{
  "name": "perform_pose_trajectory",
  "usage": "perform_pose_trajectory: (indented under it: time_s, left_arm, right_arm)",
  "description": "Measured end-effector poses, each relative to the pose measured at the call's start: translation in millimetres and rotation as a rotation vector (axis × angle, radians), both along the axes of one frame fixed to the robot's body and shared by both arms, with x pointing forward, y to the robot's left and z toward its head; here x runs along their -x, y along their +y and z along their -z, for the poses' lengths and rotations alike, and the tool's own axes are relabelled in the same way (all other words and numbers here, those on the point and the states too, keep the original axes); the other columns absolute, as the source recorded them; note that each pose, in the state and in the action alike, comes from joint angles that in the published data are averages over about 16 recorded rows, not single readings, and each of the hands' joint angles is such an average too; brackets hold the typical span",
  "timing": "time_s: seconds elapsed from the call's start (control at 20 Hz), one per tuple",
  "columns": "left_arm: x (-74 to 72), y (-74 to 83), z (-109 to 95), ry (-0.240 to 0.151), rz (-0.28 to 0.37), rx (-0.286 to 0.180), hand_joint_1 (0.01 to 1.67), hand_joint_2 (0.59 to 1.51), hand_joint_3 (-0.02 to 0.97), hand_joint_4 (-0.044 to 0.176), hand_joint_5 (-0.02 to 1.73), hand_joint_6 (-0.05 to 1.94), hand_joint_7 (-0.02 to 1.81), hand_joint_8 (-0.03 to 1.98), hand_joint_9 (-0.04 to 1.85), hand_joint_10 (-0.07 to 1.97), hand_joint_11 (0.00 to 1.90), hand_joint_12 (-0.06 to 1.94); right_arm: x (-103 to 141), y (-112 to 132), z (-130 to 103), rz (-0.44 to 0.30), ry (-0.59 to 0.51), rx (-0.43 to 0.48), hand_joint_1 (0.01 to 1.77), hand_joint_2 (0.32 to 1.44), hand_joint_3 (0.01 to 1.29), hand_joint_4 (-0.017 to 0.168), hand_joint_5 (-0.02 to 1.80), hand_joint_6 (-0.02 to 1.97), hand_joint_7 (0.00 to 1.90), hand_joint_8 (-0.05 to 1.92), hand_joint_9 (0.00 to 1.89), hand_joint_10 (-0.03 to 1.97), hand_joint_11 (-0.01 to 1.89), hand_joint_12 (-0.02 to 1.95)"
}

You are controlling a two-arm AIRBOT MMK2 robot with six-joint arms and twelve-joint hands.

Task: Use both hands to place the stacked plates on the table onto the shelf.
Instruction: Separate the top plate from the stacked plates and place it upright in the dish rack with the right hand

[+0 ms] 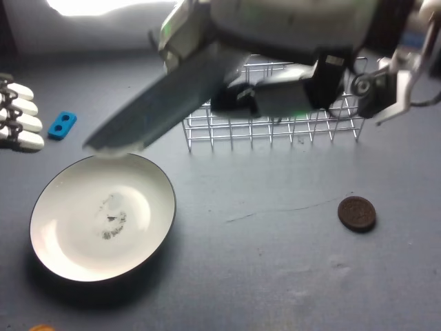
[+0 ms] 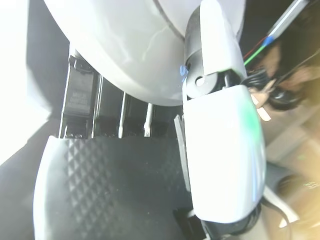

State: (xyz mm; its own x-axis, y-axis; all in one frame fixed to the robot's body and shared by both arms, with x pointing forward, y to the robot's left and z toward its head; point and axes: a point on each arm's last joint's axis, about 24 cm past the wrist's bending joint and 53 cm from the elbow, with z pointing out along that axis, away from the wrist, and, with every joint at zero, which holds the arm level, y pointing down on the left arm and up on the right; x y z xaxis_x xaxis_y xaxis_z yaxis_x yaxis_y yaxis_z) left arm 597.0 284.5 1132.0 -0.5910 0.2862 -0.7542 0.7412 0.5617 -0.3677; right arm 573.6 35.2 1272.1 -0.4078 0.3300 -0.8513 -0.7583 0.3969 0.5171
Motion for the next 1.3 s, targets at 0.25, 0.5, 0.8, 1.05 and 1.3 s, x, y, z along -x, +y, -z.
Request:
perform_pose_trajectory:
  time_s: [0.25,0.5,0.8,1.05,1.3]
  left_arm:
    - [7.1,-3.1,8.7,0.001,0.036,-0.028,0.01,1.119,0.021,0.001,0.12,0.01,0.09,0.01,0.05,0.02,0.02,0.02]
    - [15.2,-8.9,22.4,0.011,0.083,-0.056,0.01,1.120,0.021,0.001,0.12,0.01,0.09,0.01,0.05,0.02,0.02,0.02]
    - [22.5,-11.6,41.8,0.026,0.139,-0.092,0.02,1.122,0.021,0.000,0.12,0.01,0.09,0.01,0.05,0.02,0.02,0.02]
    - [29.6,-10.3,58.8,0.053,0.175,-0.118,0.02,1.117,0.021,-0.001,0.11,0.01,0.09,0.01,0.05,0.02,0.02,0.02]
    - [34.7,-7.5,69.0,0.067,0.196,-0.131,0.02,1.109,0.021,0.000,0.11,0.01,0.08,0.01,0.04,0.02,0.02,0.02]
  right_arm:
    - [-29.9,-26.0,-18.3,0.077,0.134,-0.064,1.23,1.01,0.01,-0.004,0.94,0.83,1.06,0.93,1.04,0.96,0.73,1.47]
    - [-61.0,-48.5,-25.1,0.152,0.261,-0.116,1.23,1.01,0.01,-0.006,0.95,0.80,1.05,0.99,1.01,1.04,0.73,1.48]
    - [-91.1,-70.0,-24.3,0.229,0.333,-0.129,1.23,1.01,0.01,-0.007,0.96,0.78,1.04,1.03,0.99,1.08,0.73,1.49]
    - [-104.4,-79.7,-25.7,0.253,0.330,-0.141,1.23,1.01,0.01,-0.008,0.97,0.74,1.04,1.03,1.00,1.08,0.74,1.47]
    - [-111.7,-84.6,-28.5,0.248,0.327,-0.168,1.23,1.01,0.01,-0.008,0.97,0.73,1.04,1.02,1.02,1.06,0.74,1.44]
